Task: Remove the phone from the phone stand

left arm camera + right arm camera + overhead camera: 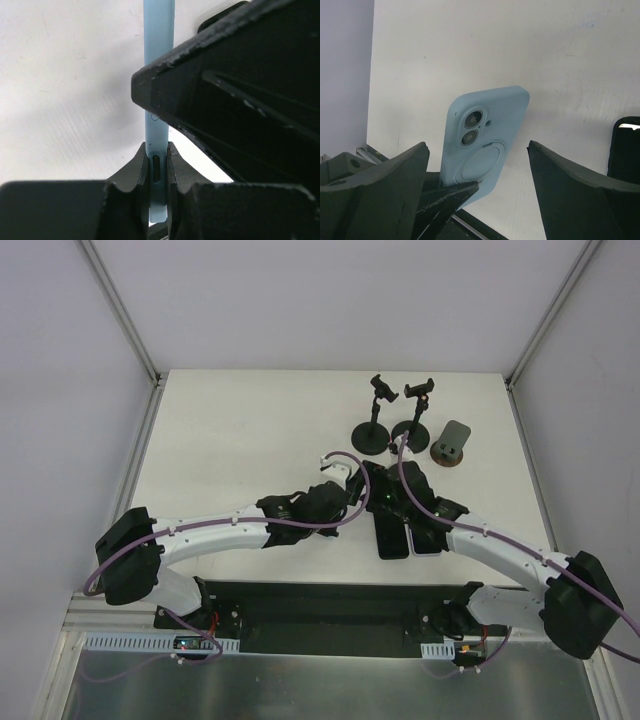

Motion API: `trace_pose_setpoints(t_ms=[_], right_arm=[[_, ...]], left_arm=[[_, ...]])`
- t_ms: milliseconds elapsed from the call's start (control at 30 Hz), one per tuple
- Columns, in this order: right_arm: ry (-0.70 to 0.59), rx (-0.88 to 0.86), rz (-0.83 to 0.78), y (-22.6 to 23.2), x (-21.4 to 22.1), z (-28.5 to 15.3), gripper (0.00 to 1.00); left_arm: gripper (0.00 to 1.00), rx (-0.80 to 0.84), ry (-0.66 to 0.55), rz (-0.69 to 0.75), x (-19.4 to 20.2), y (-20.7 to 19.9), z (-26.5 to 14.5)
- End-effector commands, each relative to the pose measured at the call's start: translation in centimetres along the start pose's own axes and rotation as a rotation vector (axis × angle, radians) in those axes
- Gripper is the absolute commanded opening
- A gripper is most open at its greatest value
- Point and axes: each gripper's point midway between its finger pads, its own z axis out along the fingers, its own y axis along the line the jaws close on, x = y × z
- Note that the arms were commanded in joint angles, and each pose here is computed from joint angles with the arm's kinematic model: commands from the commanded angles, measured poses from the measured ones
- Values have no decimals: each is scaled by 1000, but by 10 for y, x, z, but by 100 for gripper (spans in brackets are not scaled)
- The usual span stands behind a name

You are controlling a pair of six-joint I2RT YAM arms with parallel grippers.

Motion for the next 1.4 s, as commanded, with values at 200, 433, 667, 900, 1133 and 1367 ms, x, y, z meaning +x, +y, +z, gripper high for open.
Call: trace_pose_setpoints(t_ms=[200, 433, 667, 900, 1133, 1367], right_arm=[[-22, -55, 59, 19, -9, 19, 72], [-5, -65, 56, 21, -6, 23, 39], [3, -95, 54, 25, -7, 17, 6], [5, -97, 59, 19, -8, 17, 1], [35, -125, 43, 15, -2, 16, 1], [135, -179, 19, 8, 10, 13, 1]], left_arm=[[0, 20, -117, -15, -34, -16, -12], [0, 31, -110, 13, -30, -16, -14], [11, 37, -106, 23, -28, -16, -14], [57, 93, -96, 37, -24, -24, -15], [79, 147, -135, 31, -28, -25, -27], [89, 162, -170, -64, -38, 5, -44]])
